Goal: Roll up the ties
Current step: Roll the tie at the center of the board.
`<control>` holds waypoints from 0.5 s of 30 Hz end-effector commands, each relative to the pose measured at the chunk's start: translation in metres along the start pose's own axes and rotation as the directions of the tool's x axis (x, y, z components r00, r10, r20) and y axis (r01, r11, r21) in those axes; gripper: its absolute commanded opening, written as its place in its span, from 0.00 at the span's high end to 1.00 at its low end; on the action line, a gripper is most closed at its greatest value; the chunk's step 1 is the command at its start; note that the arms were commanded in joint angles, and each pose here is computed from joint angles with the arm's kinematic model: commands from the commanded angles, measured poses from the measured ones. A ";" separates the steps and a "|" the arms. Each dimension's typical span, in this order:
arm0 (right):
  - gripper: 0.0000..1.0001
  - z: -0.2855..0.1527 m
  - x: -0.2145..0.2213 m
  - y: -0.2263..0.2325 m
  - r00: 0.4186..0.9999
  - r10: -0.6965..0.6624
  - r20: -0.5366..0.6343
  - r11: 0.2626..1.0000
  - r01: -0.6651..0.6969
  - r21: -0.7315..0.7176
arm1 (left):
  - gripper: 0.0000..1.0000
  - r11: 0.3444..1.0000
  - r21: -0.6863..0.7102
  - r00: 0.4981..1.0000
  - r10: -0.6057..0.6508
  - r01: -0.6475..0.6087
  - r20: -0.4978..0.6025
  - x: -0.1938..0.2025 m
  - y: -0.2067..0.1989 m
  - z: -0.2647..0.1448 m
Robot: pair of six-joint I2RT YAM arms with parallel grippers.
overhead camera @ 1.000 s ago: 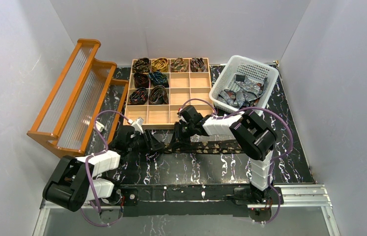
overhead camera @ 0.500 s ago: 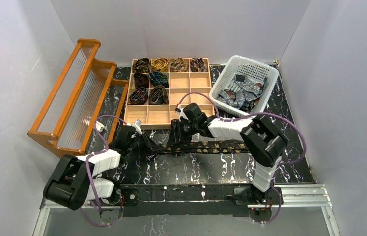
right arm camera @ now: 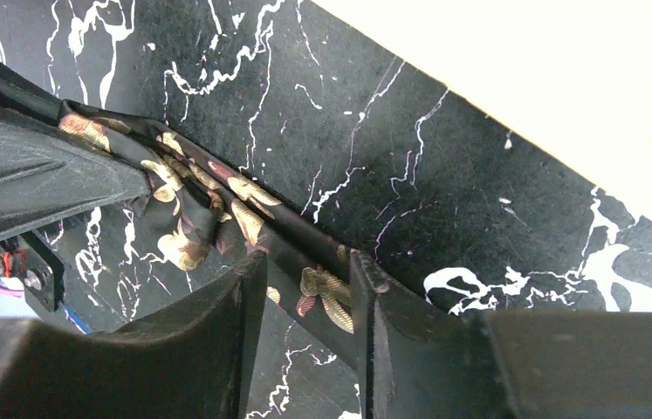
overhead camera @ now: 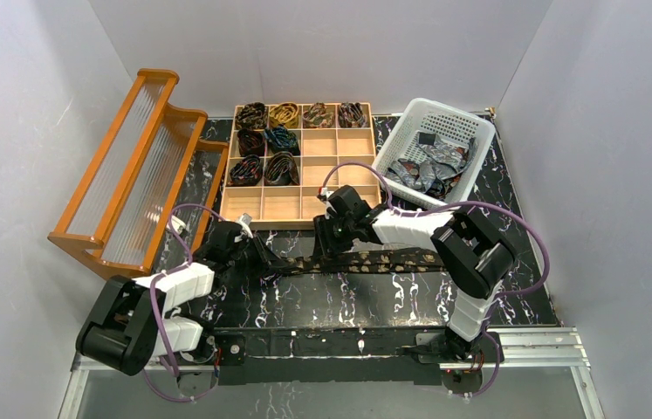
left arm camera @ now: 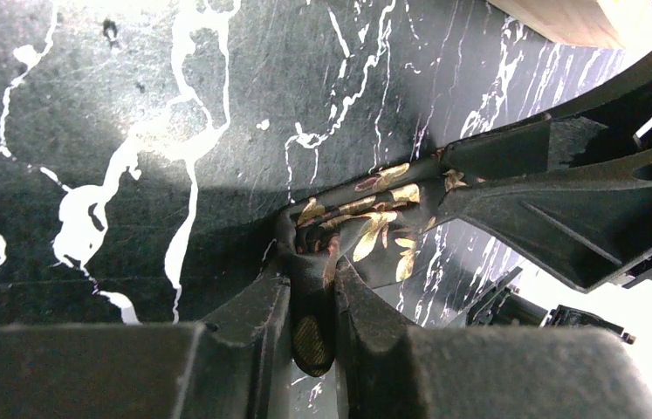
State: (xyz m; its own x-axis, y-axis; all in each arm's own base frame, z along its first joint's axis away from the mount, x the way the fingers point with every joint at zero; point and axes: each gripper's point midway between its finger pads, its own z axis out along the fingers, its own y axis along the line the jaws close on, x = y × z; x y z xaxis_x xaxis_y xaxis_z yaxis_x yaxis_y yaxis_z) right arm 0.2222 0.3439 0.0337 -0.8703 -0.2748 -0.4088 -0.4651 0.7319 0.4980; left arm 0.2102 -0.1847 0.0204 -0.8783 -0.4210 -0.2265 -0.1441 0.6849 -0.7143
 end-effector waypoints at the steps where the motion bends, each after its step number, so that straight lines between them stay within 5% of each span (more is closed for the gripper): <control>1: 0.53 0.002 0.021 -0.006 0.996 0.067 -0.060 0.998 -0.066 0.022 | 0.91 0.996 -0.087 1.000 0.011 -0.013 -0.014 0.002 0.011 -0.007; 7: 0.56 0.001 0.031 0.005 0.991 0.104 -0.090 0.995 -0.104 -0.002 | 0.92 0.991 -0.128 0.999 0.032 -0.034 -0.024 0.002 0.014 -0.015; 15: 0.50 -0.025 -0.015 0.034 0.996 0.076 0.056 0.996 -0.073 -0.059 | 0.93 0.984 -0.167 0.998 0.057 -0.061 -0.032 0.004 0.018 -0.024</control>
State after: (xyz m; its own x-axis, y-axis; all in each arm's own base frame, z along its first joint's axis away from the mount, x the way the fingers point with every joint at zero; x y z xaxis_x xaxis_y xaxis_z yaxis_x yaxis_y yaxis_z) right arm 0.2064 0.3445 0.0352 -0.9090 -0.2352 -0.3441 -0.3951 0.7492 0.5316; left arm 0.1972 -0.1707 0.0221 -0.8937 -0.3870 -0.2271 -0.1622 0.7506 -0.6406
